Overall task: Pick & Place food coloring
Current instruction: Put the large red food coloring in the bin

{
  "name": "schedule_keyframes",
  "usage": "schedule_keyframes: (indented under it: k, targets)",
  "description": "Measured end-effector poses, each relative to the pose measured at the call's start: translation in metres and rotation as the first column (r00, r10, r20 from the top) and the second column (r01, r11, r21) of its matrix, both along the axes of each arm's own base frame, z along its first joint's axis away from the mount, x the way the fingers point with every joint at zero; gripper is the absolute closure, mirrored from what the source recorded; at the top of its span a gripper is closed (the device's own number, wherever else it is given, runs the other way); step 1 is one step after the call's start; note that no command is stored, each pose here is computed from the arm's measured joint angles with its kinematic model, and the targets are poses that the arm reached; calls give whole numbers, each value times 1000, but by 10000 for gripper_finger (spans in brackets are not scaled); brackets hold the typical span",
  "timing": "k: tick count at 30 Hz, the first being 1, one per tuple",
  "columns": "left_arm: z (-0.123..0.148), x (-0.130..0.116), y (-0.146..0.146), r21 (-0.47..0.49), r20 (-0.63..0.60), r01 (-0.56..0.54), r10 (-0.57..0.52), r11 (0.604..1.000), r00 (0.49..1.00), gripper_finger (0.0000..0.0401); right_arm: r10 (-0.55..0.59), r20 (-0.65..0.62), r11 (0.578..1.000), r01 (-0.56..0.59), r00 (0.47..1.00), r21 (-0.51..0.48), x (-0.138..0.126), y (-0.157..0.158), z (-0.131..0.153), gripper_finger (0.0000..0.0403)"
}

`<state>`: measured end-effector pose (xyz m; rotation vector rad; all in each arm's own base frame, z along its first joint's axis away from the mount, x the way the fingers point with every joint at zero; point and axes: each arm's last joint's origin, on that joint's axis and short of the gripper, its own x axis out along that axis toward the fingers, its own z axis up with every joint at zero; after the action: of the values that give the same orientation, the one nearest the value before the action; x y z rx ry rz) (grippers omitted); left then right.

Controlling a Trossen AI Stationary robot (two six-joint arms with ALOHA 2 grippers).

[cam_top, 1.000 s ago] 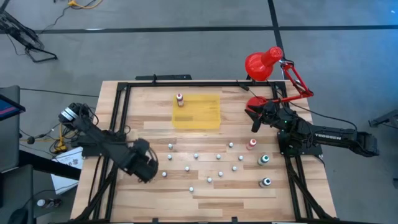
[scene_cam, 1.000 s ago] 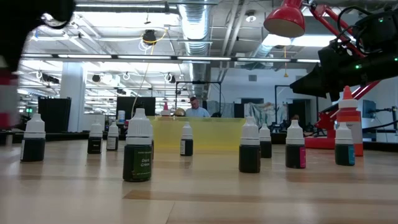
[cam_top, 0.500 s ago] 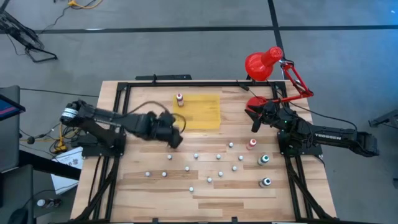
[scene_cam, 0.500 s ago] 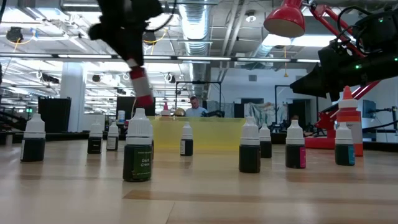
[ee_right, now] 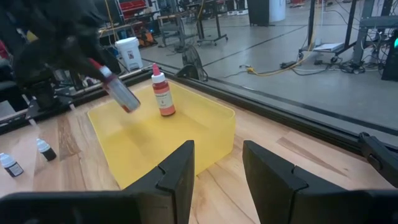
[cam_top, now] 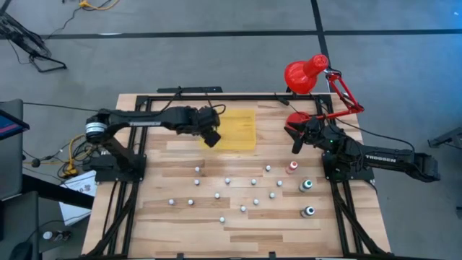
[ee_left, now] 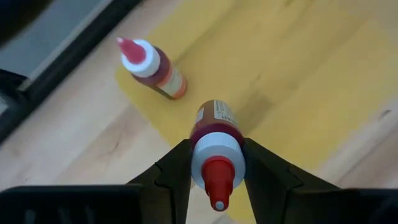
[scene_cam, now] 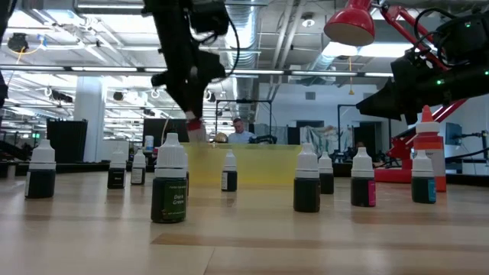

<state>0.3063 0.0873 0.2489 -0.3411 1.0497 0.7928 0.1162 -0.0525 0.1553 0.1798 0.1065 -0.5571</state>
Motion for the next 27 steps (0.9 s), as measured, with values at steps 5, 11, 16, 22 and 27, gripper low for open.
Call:
schedule_keyframes:
  k: [5, 11, 16, 22, 27]
  targets:
    - [-4, 6, 16, -8, -11, -4, 4, 1000, 1000, 286, 0, -1, 1000, 0, 1000, 0, 0, 0, 0, 276]
    - [-17, 10, 28, -41, -73, -21, 18, 999, 997, 285, 0, 0, 1000, 0, 1000, 0, 0, 0, 0, 276]
    - [-25, 11, 35, -60, -96, -15, 9, 998, 995, 285, 0, -1, 1000, 0, 1000, 0, 0, 0, 0, 276]
    - [-25, 10, 36, -51, -113, 17, -23, 999, 993, 284, 0, 0, 1000, 0, 1000, 0, 0, 0, 0, 276]
    - [-25, 10, 37, -47, -120, 32, -37, 998, 992, 284, 1, 0, 1000, -1, 1000, 0, 0, 0, 0, 276]
